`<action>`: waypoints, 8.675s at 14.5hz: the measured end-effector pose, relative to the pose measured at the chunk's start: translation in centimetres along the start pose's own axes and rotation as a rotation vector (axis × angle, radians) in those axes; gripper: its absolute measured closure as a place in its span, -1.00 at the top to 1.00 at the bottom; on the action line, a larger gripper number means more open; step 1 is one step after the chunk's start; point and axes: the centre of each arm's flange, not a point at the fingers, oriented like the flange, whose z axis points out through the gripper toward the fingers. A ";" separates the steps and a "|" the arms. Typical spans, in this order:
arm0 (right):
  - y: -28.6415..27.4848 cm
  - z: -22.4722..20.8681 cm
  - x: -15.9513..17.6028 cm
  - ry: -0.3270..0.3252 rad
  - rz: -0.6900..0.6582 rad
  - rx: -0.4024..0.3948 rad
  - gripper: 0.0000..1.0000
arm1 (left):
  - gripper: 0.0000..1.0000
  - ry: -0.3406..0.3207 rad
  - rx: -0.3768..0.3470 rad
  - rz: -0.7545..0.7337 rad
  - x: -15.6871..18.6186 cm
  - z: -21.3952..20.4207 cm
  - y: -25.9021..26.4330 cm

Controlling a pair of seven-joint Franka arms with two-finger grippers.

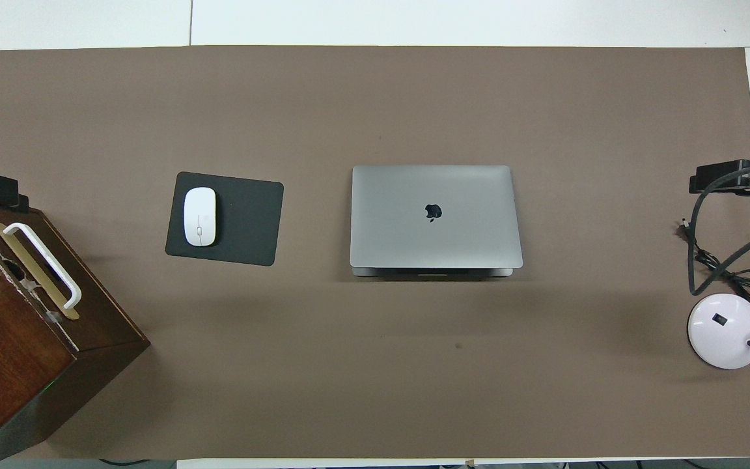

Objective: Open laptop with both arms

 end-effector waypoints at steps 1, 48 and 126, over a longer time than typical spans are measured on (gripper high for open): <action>0.0 0.4 -0.3 0.020 -0.006 0.009 1.00 | 1.00 0.000 0.000 -0.001 0.0 0.0 0.0; -19.7 12.0 -13.6 0.121 0.881 0.744 1.00 | -0.98 0.722 -0.233 0.341 -14.9 27.6 19.4; -22.9 25.2 -13.9 0.076 0.937 0.578 1.00 | -0.98 0.672 -0.314 0.514 -18.4 36.4 35.4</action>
